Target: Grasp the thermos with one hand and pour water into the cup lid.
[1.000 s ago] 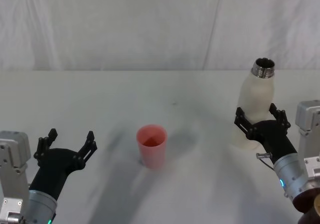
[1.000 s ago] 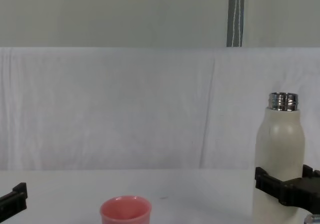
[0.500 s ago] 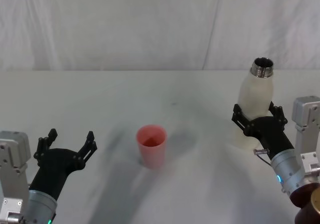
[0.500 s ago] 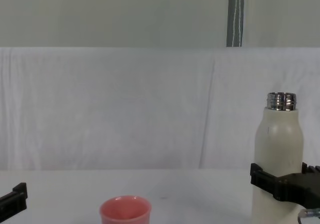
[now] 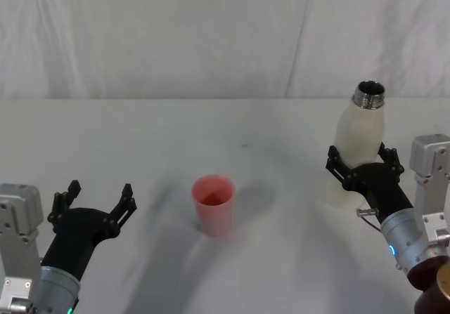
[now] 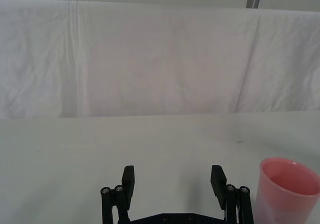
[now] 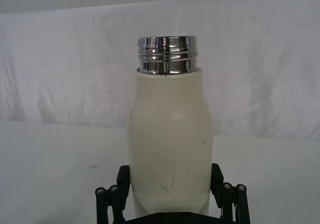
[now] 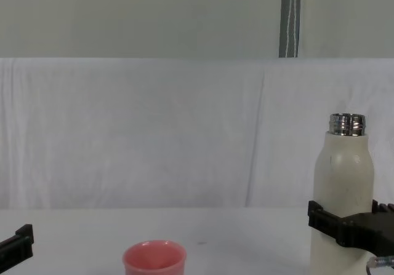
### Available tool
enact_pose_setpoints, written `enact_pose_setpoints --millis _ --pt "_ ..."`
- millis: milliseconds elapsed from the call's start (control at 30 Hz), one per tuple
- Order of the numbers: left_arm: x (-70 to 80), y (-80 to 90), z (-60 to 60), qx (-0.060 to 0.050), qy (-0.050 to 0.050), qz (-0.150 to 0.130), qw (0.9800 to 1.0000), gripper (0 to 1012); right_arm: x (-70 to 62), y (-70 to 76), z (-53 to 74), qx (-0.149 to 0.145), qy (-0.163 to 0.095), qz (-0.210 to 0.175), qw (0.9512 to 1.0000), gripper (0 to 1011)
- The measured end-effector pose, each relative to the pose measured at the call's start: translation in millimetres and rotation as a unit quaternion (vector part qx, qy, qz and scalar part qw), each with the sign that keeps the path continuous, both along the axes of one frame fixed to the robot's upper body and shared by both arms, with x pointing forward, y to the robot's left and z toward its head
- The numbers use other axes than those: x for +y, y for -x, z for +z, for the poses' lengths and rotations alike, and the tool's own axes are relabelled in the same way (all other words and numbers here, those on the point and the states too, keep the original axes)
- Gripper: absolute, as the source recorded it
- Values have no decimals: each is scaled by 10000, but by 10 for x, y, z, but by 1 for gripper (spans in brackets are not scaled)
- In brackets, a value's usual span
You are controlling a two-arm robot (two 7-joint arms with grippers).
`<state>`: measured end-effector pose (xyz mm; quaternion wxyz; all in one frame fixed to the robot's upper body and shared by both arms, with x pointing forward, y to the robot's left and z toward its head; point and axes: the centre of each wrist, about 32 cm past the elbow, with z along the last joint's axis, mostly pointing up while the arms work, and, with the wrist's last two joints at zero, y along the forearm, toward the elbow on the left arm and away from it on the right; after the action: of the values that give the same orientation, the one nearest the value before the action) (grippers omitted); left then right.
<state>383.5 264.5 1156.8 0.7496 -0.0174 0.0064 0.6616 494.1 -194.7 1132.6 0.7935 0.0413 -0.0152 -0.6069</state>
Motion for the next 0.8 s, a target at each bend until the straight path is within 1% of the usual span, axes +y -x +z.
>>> enact_pose_setpoints --millis 100,267,567,633,667,700,733,800 --pt "0 0 0 -1 0 0 10000 1001 0 1 0 -1 0 -1 10000 1001" --pt "0 0 0 -1 0 0 10000 1001 0 2 1 -2 0 -4 10000 950" --pt "0 0 0 -1 0 0 10000 1001 0 5 1 1 -2 -4 10000 950" --pt "0 0 0 0 0 0 10000 1001 19 -2 40 -35 121 95 9999 950" --pt "0 0 0 0 0 0 10000 1001 31 -17 81 -91 220 167 9996 950" --pt "0 0 0 -1 0 0 10000 1001 31 -17 81 -91 220 167 9996 950" --pt "0 0 0 0 0 0 10000 1001 34 -35 120 -145 327 228 9991 950" --pt "0 0 0 -1 0 0 10000 1001 41 -54 153 -195 417 286 9985 950"
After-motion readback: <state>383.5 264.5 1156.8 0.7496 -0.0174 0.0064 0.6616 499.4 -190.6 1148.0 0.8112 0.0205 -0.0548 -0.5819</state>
